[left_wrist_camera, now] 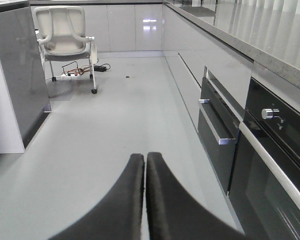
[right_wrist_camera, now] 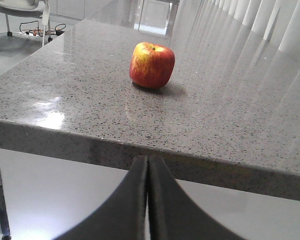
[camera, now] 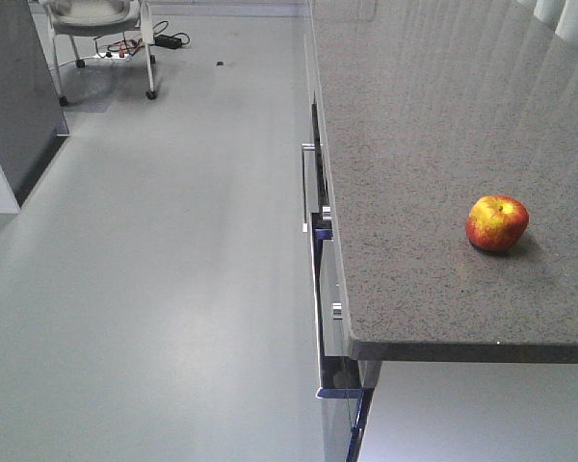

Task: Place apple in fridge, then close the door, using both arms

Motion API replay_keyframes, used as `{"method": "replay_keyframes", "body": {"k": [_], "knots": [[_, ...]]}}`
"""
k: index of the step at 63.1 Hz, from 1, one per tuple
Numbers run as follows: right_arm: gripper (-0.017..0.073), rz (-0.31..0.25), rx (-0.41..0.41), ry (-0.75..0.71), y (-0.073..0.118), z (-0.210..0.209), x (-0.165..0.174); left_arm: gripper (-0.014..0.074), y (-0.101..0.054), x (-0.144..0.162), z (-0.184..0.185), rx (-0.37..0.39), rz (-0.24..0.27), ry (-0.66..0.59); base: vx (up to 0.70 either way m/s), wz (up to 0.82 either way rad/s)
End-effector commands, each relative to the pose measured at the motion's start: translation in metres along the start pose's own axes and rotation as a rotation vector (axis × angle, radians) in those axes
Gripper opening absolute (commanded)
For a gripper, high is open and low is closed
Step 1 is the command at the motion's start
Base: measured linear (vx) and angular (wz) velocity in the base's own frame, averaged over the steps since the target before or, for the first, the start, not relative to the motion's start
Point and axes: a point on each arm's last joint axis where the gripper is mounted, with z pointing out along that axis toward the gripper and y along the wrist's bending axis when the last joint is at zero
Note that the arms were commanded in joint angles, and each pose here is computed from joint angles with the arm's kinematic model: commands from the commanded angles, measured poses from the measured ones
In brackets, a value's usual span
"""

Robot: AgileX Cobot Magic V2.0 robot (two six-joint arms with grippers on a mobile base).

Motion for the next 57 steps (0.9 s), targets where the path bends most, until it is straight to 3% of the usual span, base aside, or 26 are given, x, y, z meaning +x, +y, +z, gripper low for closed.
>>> {"method": "replay_keyframes", "body": {"k": [1, 57], "knots": [[-0.0011, -0.004, 0.018, -0.075, -0.0007, -0.0001, -0.0030, -0.0006, -0.0008, -0.0010, 0.0003, 0.012, -0.019, -0.074, 0.00, 0.00], [-0.0011, -0.004, 0.018, -0.076, -0.0007, -0.0001, -0.0031, -0.0006, -0.0008, -0.0010, 0.0003, 0.012, -0.019, -0.074, 0.00, 0.00]]}}
